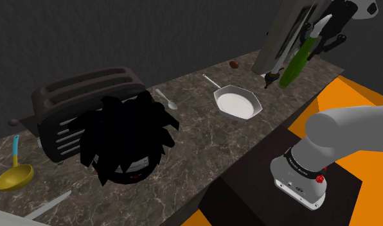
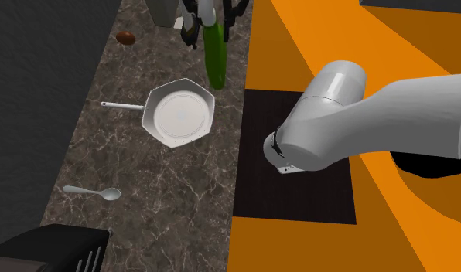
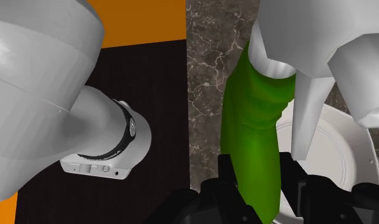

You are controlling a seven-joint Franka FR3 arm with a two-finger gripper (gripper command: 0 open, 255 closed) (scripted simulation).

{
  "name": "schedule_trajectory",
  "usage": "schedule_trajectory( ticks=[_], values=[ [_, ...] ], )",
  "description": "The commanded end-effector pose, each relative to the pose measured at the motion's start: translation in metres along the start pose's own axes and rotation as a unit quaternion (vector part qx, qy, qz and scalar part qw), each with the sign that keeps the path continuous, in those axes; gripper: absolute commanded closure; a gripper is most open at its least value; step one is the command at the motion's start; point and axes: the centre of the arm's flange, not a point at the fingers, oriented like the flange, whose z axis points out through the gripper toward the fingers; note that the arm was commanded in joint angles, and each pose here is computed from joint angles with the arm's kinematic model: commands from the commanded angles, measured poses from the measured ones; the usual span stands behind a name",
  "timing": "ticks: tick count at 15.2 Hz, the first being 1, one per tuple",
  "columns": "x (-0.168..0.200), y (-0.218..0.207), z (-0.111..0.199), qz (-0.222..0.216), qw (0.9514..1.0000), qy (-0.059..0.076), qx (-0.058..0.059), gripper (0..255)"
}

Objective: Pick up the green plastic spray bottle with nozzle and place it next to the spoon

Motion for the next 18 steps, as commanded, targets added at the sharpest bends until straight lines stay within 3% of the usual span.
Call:
schedule_trajectory(
  ticks=[1,11,18],
  values=[
    [-0.006,0.0,-0.009,0.0,1.0,0.0,0.0,255],
    [-0.031,0.001,-0.054,0.0,1.0,0.0,0.0,255],
    [-0.061,-0.069,-0.001,0.0,1.0,0.0,0.0,255]
  ],
)
